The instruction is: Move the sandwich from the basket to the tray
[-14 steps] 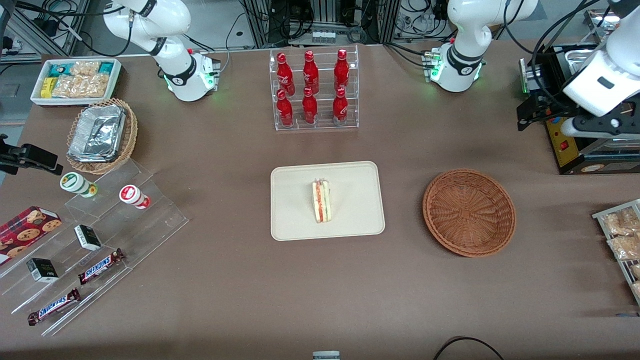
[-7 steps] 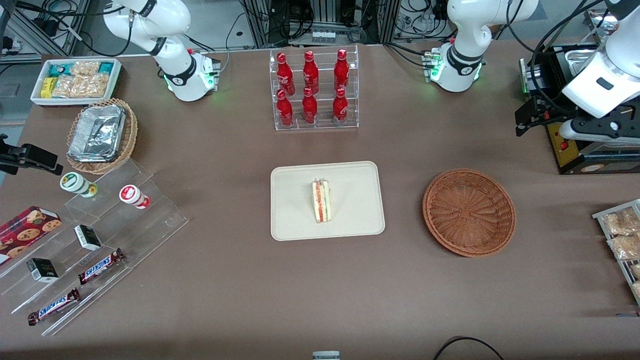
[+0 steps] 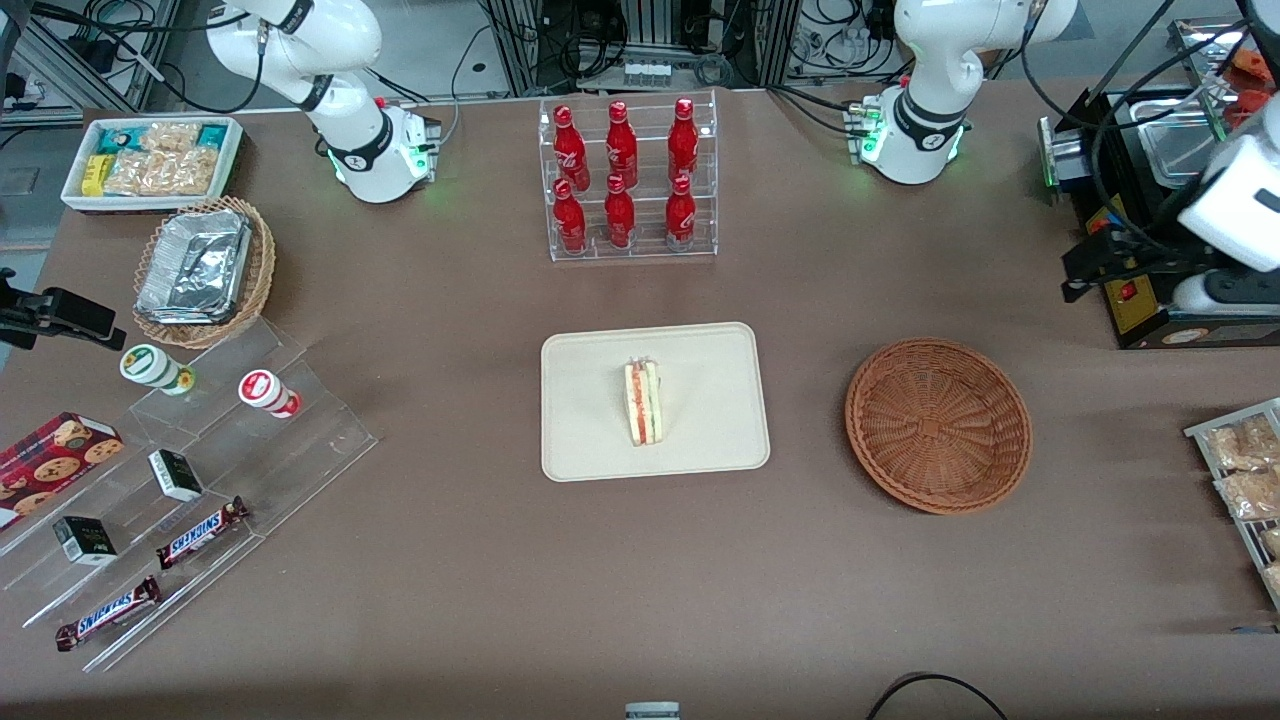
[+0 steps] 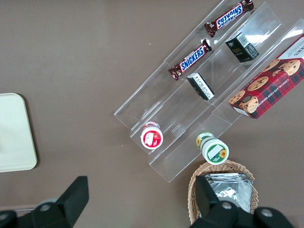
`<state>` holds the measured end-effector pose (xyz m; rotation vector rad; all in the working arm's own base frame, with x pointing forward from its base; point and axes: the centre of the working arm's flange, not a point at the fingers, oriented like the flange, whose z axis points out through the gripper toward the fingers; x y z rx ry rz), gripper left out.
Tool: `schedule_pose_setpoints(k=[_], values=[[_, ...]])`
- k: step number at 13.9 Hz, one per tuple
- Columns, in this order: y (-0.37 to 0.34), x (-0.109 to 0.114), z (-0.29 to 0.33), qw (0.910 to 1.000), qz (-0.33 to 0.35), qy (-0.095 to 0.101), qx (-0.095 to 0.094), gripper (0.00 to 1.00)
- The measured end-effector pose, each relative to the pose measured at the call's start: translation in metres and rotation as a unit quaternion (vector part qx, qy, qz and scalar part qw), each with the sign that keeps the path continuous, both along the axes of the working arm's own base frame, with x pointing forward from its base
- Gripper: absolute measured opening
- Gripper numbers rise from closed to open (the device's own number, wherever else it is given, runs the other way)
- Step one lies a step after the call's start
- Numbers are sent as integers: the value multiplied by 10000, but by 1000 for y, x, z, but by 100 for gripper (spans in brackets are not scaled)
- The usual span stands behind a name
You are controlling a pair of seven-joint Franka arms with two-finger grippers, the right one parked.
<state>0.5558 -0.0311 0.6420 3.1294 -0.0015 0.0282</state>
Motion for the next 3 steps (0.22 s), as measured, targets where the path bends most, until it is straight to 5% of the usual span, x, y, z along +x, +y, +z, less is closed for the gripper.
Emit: schedule_pose_setpoints(k=[3], values=[[4,3,0,10000,35,-8,-1,100]])
